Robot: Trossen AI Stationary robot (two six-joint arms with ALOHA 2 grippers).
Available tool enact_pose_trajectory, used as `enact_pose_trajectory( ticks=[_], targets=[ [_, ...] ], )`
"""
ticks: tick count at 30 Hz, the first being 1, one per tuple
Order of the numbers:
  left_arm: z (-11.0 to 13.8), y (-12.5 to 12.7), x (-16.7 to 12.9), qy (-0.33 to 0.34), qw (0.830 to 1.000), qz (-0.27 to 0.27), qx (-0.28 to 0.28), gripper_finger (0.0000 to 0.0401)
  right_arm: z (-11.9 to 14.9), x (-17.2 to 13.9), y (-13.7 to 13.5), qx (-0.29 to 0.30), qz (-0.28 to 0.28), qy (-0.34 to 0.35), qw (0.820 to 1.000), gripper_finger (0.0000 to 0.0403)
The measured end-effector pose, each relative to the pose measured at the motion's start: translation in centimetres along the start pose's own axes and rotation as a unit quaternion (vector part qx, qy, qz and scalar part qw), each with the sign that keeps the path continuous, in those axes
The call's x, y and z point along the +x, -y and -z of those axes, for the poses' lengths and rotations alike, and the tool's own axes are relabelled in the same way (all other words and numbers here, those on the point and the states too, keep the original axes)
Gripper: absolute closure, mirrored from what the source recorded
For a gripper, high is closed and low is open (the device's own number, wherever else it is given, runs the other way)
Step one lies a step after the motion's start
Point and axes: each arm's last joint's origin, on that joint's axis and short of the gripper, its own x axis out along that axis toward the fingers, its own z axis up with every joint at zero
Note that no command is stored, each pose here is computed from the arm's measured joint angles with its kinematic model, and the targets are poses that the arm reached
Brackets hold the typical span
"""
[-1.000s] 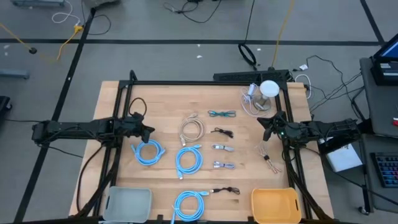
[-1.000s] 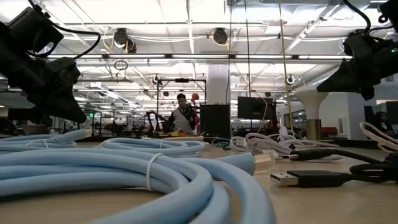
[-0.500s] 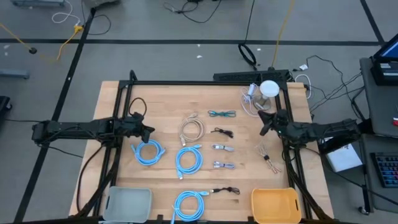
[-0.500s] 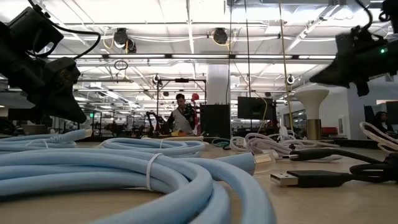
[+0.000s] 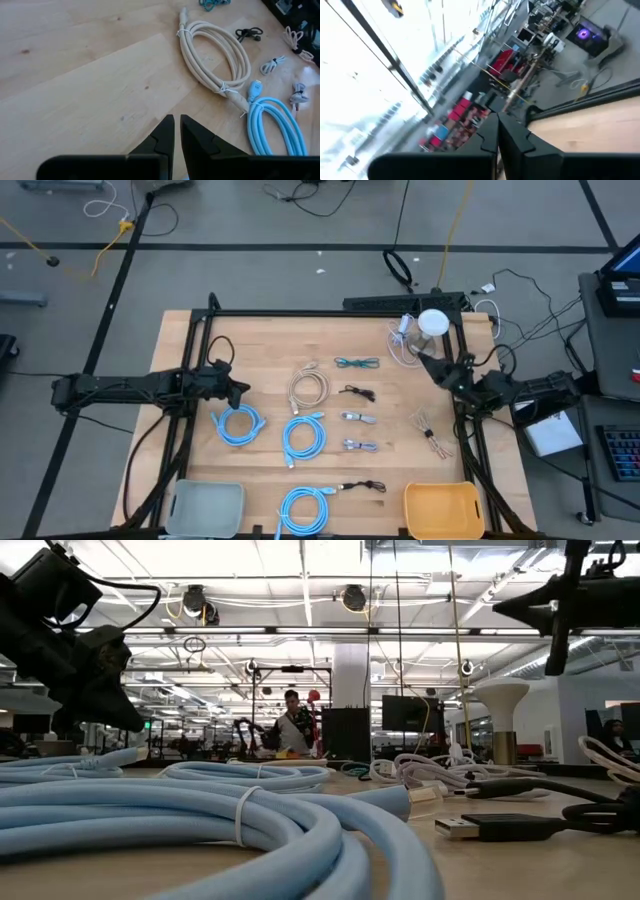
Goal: Pick & Place USB Port
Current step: Put the brown HDMI cable into the gray bin
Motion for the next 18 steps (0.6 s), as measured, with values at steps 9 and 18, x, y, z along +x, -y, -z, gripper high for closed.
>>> enact_pose_trajectory(
  ticks=[9,18],
  targets=[
    [0.0,0.0,0.0,0.000,1.000,0.000,0.000,0.0368,-0.4,0.0,-0.4,0.122,-0.018,0.013,0.992,0.0403],
    [-1.5,0.4,-0.1,0.146,0.980,-0.034,-0.131,0.0368,-0.8,0.0,-0.4,0.140,-0.012,0.042,0.989,0.0403]
  ],
)
